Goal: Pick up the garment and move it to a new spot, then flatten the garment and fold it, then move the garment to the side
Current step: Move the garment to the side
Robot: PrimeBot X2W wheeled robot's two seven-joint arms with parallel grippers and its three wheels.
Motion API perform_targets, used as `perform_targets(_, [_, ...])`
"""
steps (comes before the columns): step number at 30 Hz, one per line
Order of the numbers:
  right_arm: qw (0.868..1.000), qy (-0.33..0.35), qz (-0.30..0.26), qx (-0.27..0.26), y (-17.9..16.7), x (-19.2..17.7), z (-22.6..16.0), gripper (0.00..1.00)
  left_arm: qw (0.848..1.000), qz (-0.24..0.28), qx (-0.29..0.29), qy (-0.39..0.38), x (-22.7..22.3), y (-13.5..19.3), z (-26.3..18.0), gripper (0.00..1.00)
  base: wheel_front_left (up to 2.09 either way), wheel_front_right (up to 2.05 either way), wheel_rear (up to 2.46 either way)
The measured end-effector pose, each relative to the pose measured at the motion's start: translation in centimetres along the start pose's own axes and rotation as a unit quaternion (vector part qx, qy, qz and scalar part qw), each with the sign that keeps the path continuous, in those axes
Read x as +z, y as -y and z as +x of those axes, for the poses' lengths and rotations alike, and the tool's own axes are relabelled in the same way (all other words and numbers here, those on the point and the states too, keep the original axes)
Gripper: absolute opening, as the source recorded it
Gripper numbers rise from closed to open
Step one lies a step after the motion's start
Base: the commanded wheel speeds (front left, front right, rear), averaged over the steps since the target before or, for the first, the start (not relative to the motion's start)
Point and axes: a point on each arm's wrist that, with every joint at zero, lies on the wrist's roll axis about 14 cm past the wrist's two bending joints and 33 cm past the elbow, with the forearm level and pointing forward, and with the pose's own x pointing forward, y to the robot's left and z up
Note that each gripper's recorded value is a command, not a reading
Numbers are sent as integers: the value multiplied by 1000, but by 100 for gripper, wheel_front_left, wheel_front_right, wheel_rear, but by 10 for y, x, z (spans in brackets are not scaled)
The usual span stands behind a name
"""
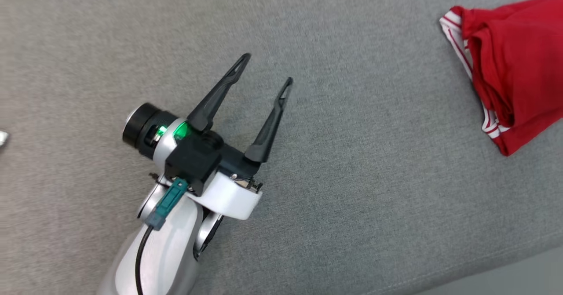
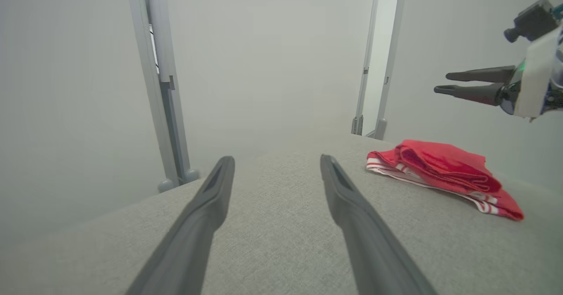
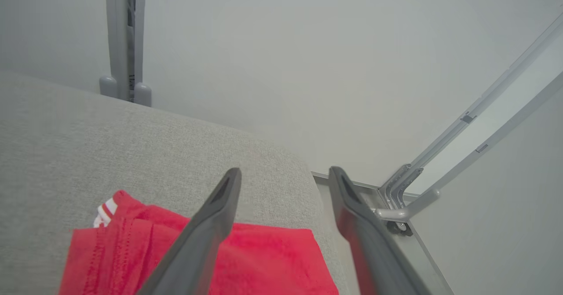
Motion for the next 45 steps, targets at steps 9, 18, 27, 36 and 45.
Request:
perform_targets(9, [993,70,69,61,-59,47,-23,100,997,23,73,15,41,-20,-37,100,0,0,0])
perform_targets(18, [971,149,154,104,-116,94,-61,100,983,46,177,17,70,-55,-97,100,0,0,0])
perform_targets(27, [952,184,227,85,-144,109,-99,100,969,17,248,15,76,-70,-144,100,0,0,0])
perform_targets(36, [956,177,215,96,-167,103,-123,100,962,19,273,-4,68,-62,-168,100,0,0,0])
perform_targets(45, [955,176,216,106,-177,104,-128,100,957,21,289,-4,69,-66,-174,100,0,0,0])
